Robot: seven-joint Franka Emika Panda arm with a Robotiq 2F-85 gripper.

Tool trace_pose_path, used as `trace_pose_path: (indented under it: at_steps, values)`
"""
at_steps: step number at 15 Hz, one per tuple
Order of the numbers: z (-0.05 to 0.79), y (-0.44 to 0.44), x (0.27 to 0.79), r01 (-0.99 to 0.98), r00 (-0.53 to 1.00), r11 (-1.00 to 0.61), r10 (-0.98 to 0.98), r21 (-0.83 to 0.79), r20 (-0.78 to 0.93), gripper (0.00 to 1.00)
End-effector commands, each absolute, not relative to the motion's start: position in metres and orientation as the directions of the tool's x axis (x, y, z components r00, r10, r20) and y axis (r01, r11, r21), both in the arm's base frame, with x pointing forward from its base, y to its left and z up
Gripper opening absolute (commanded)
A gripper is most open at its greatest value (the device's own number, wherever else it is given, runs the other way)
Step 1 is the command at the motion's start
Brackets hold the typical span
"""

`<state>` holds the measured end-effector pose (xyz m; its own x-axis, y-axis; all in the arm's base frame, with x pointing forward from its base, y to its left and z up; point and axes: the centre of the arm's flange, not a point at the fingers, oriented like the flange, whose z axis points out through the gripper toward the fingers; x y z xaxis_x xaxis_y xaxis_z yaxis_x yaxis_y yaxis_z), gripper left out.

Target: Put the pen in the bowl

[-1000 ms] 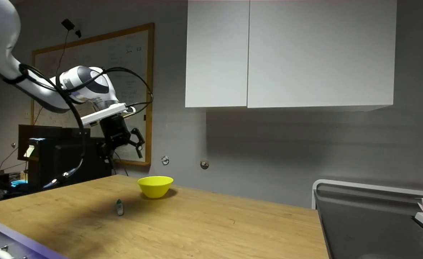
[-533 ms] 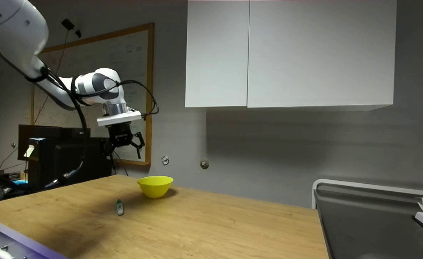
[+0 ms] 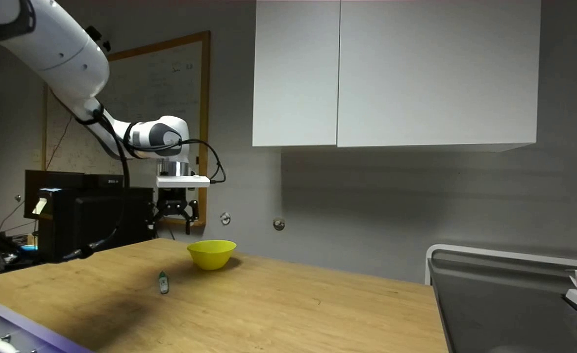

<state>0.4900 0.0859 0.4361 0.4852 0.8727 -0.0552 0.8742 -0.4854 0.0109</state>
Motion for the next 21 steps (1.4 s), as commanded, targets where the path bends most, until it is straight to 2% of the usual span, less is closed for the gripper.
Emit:
trace_pose_path:
  at_steps: [1,9,13,21]
  values:
    - [0.421,0.101,0.524,0.896,0.434,-0.442,0.892,-0.045,-0.130,1.00]
    - [0.391,0.102,0.544,0.900,0.420,-0.432,0.893,-0.049,-0.164,1.00]
    - [0.374,0.088,0.545,0.867,0.491,-0.498,0.859,-0.013,-0.147,1.00]
    - [0.327,0.097,0.501,0.838,0.537,-0.545,0.807,0.044,-0.246,1.00]
